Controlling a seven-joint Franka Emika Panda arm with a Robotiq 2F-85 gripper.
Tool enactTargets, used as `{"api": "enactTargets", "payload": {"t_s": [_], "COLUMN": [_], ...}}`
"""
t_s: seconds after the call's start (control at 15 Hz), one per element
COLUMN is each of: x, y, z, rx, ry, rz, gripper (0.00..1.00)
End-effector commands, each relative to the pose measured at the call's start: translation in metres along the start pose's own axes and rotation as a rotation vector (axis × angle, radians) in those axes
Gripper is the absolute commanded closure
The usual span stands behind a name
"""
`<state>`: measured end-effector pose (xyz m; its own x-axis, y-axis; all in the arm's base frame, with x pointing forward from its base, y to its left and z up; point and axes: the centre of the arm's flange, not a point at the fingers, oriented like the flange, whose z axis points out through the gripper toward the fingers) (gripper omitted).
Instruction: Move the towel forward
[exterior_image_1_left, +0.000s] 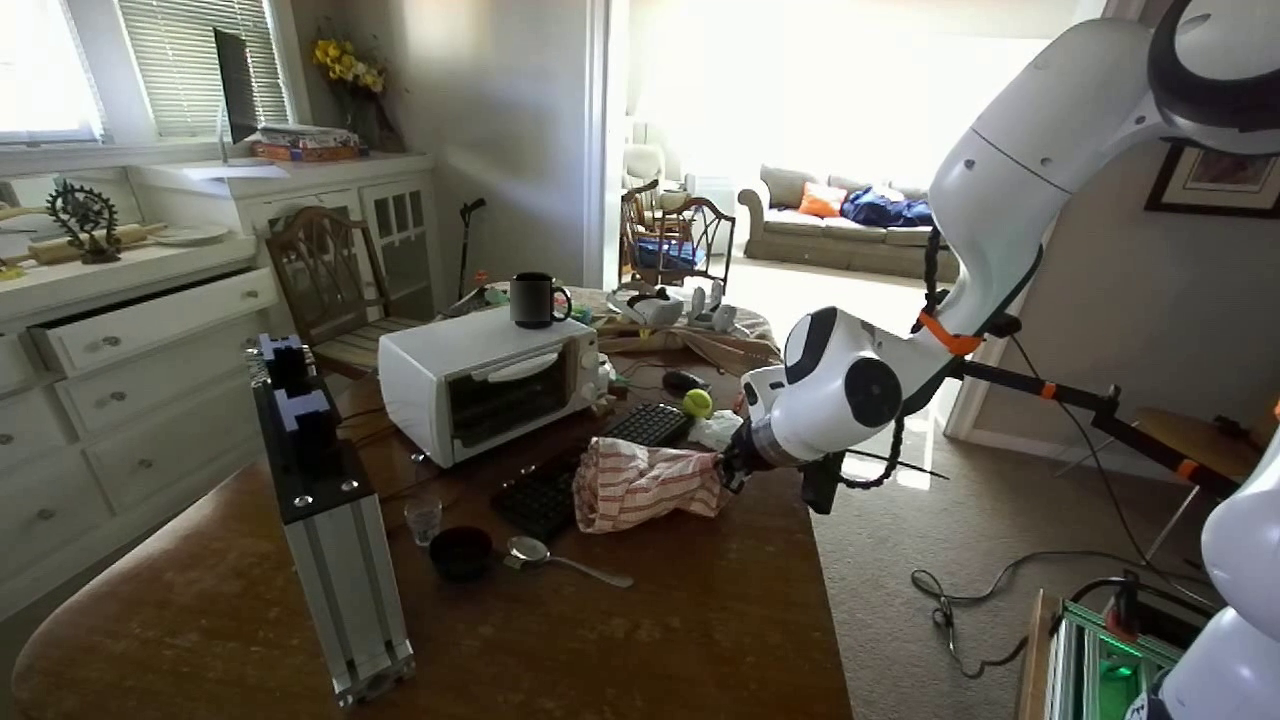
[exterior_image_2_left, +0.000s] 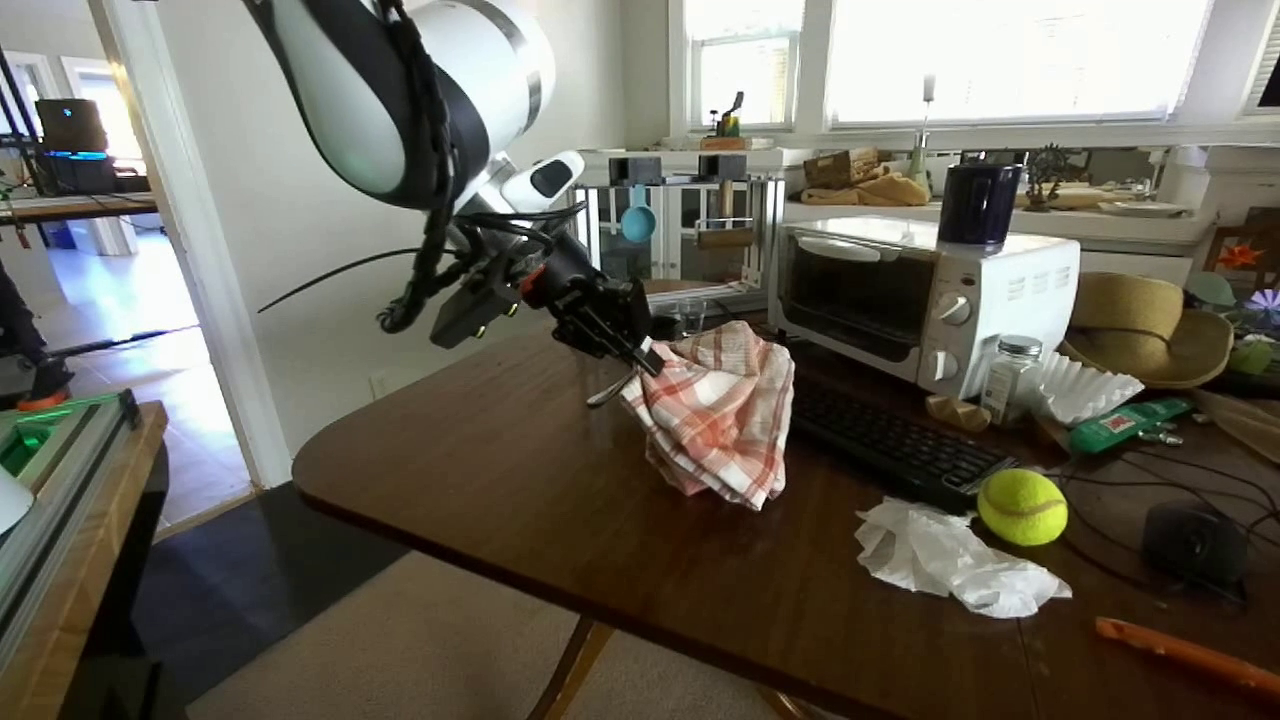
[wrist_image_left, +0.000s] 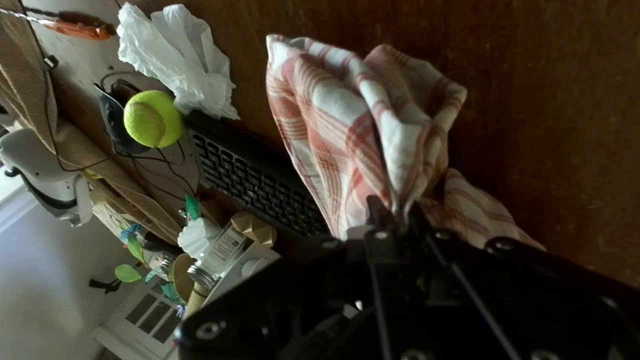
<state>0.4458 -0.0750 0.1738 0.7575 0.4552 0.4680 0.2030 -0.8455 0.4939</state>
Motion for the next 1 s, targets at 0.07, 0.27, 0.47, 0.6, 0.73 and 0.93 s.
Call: {"api": "enactTargets", "payload": {"t_s": [0.07, 0.27, 0.47, 0.6, 0.73, 0.93], "x": [-0.029, -0.033, -0.046, -0.048, -0.054, -0.078], "y": [-0.018, -0.031, -0.045, -0.053, -0.058, -0.061], "z": [-0.030, -0.047, -0.054, -0.059, -0.063, -0.069], "rx": [0.056, 0.103, 0.152, 0.182, 0.208, 0.251], "ry": [0.075, 0.118, 0.144, 0.154, 0.149, 0.142], "rz": [-0.137, -0.214, -0.269, -0.299, -0.330, -0.374], "gripper": [0.98, 0.98, 0.98, 0.98, 0.98, 0.98]}}
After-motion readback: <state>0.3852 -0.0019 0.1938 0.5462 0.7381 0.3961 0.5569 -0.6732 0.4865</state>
